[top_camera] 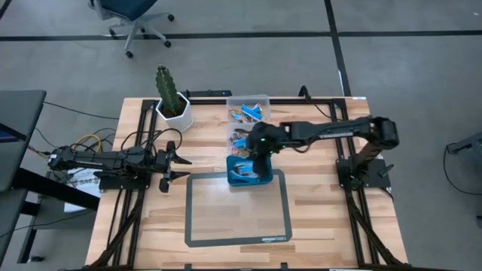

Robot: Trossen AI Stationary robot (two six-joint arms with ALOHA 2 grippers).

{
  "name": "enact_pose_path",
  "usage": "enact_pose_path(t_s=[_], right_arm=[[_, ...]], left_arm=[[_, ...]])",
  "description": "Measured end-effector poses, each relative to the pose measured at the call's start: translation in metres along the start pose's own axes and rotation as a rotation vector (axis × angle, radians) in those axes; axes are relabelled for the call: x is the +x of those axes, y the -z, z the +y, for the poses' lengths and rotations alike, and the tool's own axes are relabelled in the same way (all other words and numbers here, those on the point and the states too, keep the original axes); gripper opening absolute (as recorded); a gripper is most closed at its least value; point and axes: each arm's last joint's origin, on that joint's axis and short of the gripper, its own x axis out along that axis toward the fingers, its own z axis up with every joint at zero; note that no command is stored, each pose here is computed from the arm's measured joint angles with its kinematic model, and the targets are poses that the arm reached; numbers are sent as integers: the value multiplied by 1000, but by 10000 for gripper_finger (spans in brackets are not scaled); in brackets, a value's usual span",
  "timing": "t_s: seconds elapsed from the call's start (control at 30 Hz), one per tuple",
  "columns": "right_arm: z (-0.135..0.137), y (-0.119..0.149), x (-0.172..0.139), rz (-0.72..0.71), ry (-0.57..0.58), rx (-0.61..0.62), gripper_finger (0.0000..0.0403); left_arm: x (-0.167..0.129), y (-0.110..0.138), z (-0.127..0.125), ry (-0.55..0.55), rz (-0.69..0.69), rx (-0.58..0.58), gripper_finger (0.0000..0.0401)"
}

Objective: Pick and place Granola Bars by type
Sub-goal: Put the red granola bar into the blue bin, then return to Home Position

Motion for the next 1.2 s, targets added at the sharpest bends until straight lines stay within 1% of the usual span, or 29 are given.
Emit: enact_pose_path(t_s=[0.1, 0.2, 0.43, 0.57, 0.87, 1.0, 1.2], right_arm=[[0, -5, 12, 71, -1, 5, 87], [-1, 0, 25, 166, -3, 12, 87], [5, 9, 41, 266, -15, -12, 87], [7, 12, 44, 285, -18, -15, 87], [6, 11, 43, 277, -18, -21, 90], [6, 11, 43, 280, -32, -19, 117], [7, 11, 43, 283, -43, -18, 186]], left_arm=[[0, 0, 0, 0, 0, -4, 174], [0, 0, 0, 0, 0, 3, 174], [0, 0, 0, 0, 0, 1, 174], [0, 0, 0, 0, 0, -5, 174], [0, 0, 0, 0, 0, -4, 174], [0, 0, 0, 0, 0, 0, 174], [0, 0, 0, 0, 0, 2, 174]])
